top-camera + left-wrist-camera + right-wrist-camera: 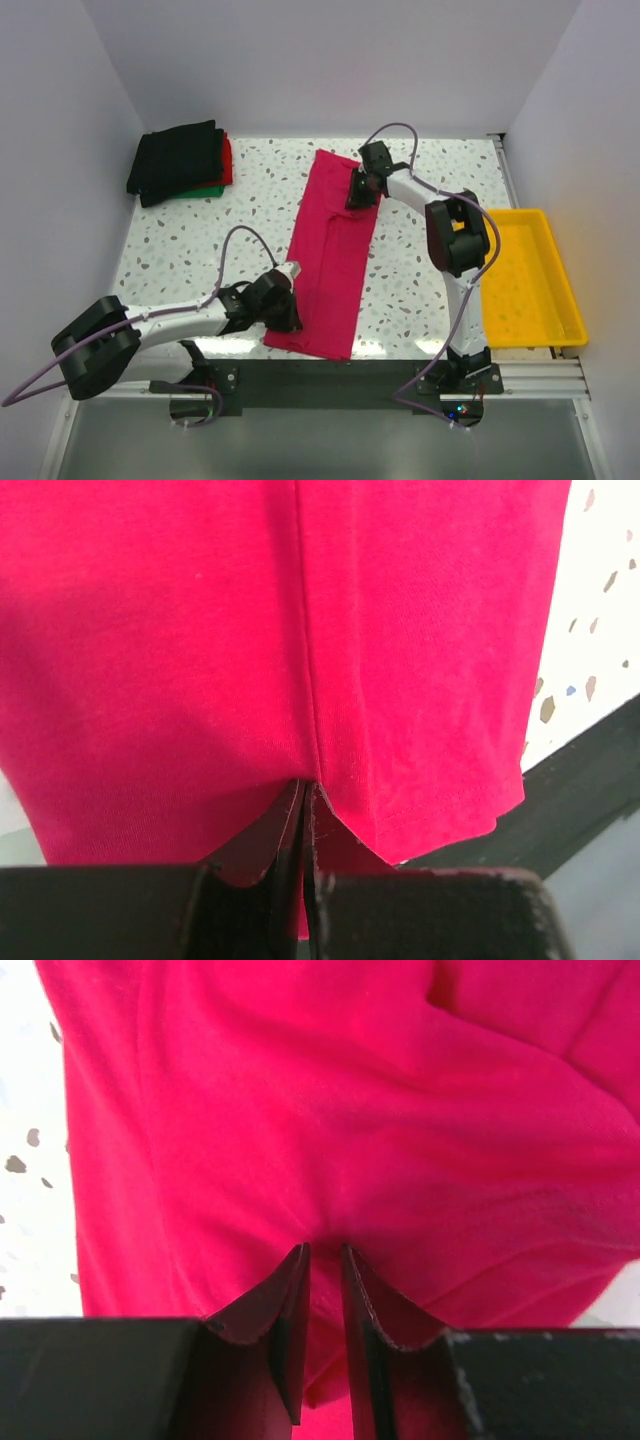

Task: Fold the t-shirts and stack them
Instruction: Fold the tshirt

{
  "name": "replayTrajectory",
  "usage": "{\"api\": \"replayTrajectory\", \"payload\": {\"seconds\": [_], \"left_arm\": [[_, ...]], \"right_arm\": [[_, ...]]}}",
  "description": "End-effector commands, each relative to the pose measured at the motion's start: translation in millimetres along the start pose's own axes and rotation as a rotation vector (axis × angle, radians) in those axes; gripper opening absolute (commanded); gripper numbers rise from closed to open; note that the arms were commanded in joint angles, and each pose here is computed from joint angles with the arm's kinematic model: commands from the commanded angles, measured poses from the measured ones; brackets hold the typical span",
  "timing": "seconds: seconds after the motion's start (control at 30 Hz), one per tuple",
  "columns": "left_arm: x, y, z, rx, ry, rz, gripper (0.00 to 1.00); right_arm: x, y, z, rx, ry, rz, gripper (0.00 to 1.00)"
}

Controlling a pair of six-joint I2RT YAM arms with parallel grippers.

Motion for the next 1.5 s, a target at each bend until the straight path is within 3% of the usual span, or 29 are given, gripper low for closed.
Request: {"api": "replayTrajectory", "payload": {"seconds": [0.0,0.23,0.47,0.6,0.97,1.47], "left_arm": [[-7.0,-6.5,-3.1,0.010,-0.050,0.031,0.07],[-21.0,1.8,-6.3,0.005,-0.029,0.035,0.09],[-38.9,10.9,-10.7,0.005,-0.031,0.033,0.09],[-41.7,19.9,-15.5,-0.001,-0.036,0.011,0.15],[-16.3,50.7,-33.9,-0.053,-0.065,-0.075,0.22],[-8.5,28.9,-42.2,-0.100,-0.220,-0.011,0.20]], "right_arm": [[8.0,-3.5,-1.2,-0.002,-0.029,-0.020,0.22],[-10.3,16.0,-7.9,0.011,-0.124,-0.061,0.22],[-22.4,56.0,0.9,0.056,-0.070,-0.132,0.24],[-20.9,64.7,8.3,0.085,-0.035,-0.141,0.25],[37.3,87.5,41.8,0.112,0.067,-0.229,0.31],[88.8,72.0,41.7,0.067,0.082,-0.253,0.30]]}}
Point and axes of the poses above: each gripper's point midway between its finger pads, its own x axis back along the fingers, its own z axis along the line the jaws close on, y = z × x, the point moved 10 cm from there along x, back along the fingers, and after that the axes turned 14 degrees about -x, right-handed, at the moved point
